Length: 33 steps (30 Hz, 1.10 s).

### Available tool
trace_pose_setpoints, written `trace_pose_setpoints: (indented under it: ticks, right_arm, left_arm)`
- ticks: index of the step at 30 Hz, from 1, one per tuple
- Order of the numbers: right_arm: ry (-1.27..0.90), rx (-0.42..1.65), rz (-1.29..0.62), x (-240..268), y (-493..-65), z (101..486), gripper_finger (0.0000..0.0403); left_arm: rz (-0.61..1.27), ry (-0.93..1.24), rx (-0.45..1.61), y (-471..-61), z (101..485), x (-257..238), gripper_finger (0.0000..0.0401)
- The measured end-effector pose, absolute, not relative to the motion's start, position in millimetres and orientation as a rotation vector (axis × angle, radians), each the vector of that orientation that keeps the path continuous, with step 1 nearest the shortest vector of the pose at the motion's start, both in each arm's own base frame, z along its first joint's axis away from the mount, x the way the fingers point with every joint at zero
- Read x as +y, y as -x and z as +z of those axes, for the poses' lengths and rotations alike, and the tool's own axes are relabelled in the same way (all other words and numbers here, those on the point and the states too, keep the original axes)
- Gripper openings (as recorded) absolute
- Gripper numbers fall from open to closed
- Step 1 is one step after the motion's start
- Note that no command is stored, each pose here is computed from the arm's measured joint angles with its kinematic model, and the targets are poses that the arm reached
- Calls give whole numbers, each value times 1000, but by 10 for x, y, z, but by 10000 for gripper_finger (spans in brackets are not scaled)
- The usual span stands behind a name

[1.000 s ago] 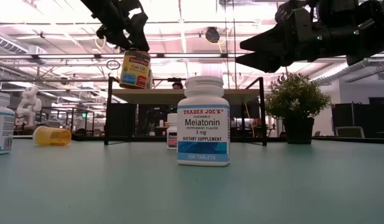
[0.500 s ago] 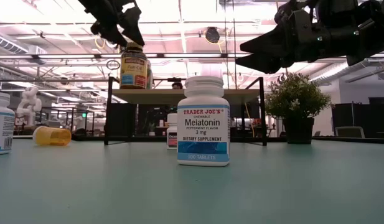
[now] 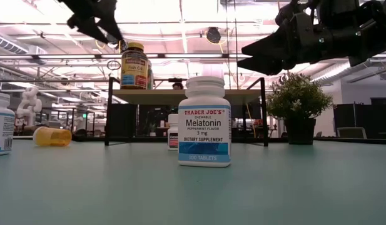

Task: Pick and place medicine bottles onto shelf by color
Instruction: Put the yellow pill bottle on the shelf

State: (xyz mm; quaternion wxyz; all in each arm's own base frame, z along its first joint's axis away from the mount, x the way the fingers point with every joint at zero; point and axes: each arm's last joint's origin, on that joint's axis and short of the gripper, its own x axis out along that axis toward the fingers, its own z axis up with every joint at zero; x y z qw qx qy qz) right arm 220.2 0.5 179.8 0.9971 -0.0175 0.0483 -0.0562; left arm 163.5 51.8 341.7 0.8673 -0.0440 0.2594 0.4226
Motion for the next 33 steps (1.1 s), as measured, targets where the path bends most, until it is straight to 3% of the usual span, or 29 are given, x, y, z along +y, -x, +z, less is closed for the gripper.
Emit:
trace_pose_setpoints:
  ticks: [5, 16, 33]
  right_arm:
    - [35, 97, -113, 5, -2202, 1797, 393]
    - [14, 81, -111, 5, -2203, 1812, 393]
    - [20, 76, -111, 5, -2203, 1817, 393]
  left_arm:
    - [859, 134, 622, -1646, 3303, 405, 356]
    - [874, 78, 653, -1987, 2675, 390, 356]
    - [938, 52, 611, -2066, 2636, 604, 356]
